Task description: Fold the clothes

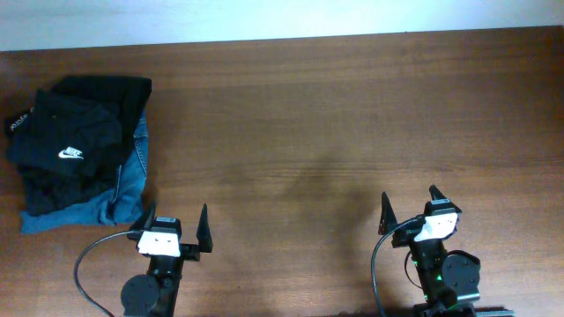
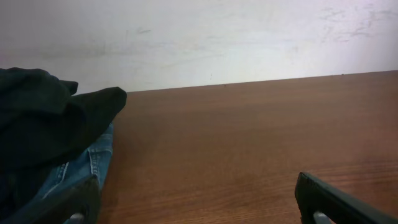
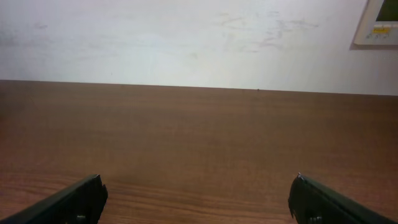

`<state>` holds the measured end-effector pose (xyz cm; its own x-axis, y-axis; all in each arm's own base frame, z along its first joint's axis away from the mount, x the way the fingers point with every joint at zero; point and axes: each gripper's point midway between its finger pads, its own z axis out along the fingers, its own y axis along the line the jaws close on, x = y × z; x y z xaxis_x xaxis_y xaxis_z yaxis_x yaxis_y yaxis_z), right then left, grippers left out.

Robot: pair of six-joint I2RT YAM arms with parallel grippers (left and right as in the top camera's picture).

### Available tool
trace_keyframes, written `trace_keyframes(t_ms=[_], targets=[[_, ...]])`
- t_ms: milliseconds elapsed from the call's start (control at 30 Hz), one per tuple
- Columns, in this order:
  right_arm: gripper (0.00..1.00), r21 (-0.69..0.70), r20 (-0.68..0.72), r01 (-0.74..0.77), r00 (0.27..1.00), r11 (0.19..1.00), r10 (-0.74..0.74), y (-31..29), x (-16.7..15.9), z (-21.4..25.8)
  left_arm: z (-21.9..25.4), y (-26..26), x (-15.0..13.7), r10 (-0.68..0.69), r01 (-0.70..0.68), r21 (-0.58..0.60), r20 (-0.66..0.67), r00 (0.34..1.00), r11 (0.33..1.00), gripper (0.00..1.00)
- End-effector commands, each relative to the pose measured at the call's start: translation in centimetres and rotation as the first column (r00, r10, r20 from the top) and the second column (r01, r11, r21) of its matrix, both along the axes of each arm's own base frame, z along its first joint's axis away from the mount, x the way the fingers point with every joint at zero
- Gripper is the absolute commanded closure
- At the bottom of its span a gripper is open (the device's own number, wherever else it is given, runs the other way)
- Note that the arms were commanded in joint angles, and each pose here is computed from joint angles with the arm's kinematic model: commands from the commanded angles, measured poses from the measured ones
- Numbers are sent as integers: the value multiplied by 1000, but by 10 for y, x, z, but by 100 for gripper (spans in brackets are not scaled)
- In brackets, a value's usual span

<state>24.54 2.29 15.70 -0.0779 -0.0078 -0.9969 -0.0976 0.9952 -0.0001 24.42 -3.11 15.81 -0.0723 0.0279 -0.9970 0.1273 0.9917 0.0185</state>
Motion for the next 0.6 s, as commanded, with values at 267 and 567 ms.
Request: trace_keyframes(t_ms=[267,567], targets=[[1,-3,-7,-4,1000,1000,4,1,0,-3,-1,0,0,0,0,12,0,1000,1000,1],[1,-7,-7,45,999,999,-45,-7,0,-3,-2,0,0,0,1,12,-2,1000,1000,1]])
